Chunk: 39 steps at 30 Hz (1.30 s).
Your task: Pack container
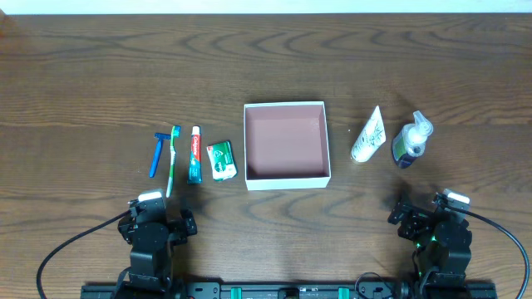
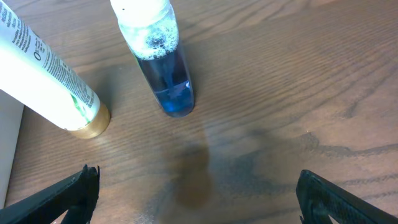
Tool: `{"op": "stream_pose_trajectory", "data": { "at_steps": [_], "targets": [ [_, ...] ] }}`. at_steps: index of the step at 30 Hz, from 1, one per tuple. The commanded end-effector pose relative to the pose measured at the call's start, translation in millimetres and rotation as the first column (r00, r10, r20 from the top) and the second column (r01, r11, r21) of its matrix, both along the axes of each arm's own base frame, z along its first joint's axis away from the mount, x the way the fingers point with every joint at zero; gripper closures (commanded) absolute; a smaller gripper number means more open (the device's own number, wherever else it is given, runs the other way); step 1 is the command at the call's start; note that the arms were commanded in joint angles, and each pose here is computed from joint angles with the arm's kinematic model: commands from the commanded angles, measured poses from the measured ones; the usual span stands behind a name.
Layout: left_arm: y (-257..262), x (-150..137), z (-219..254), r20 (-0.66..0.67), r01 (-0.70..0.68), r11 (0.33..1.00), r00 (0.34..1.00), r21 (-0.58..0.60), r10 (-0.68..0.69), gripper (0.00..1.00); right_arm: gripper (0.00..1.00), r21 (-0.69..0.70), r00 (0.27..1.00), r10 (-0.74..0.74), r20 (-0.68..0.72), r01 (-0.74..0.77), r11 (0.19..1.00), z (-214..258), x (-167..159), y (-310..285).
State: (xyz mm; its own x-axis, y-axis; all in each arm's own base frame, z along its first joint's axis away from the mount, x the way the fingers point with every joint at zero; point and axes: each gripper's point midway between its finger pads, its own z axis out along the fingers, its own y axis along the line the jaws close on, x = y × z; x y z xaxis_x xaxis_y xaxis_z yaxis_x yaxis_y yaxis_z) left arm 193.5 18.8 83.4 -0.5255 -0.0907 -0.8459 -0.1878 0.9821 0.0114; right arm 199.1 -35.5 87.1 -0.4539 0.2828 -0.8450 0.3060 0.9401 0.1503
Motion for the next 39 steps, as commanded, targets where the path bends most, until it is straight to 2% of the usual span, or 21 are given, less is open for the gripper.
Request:
{"op": "stream_pose_trajectory", "data": {
  "at_steps": [1, 22, 28, 30, 33, 35, 39],
  "targets": [
    [2, -1, -5, -0.014, -0.007, 1.0, 1.0, 0.01, 0.007, 0.02, 0.01, -0.009, 1.0, 0.014, 0.004, -0.013, 1.0, 0, 1, 1],
    [2, -1, -5, -0.014, -0.007, 1.0, 1.0, 0.01, 0.007, 0.02, 0.01, -0.009, 1.0, 0.014, 0.004, -0.013, 1.0, 0, 1, 1],
    [2, -1, -5, -0.014, -0.008, 1.0, 1.0, 0.01, 0.008, 0.02, 0.01, 0.259, 0.989, 0.144, 0.029, -0.146, 0.955, -3, 2, 45],
    [2, -1, -5, -0.014, -0.008, 1.0, 1.0, 0.01, 0.008, 0.02, 0.01, 0.325, 0.99, 0.133, 0.036, -0.138, 0.935, -2, 2, 50],
    [2, -1, -5, -0.014, -0.007, 1.0, 1.0, 0.01, 0.007, 0.02, 0.01, 0.349, 0.981, 0.142, 0.129, -0.179, 0.92, 19, 12, 55],
    [2, -1, -5, -0.014, -0.007, 1.0, 1.0, 0.01, 0.007, 0.02, 0.01, 0.316, 0.934, 0.211, 0.287, -0.3, 0.9, 59, 23, 67],
    [2, -1, -5, -0.014, -0.008, 1.0, 1.0, 0.01, 0.008, 0.02, 0.01, 0.24, 0.855, 0.222, 0.469, -0.365, 0.899, 131, 28, 68]
  ]
}}
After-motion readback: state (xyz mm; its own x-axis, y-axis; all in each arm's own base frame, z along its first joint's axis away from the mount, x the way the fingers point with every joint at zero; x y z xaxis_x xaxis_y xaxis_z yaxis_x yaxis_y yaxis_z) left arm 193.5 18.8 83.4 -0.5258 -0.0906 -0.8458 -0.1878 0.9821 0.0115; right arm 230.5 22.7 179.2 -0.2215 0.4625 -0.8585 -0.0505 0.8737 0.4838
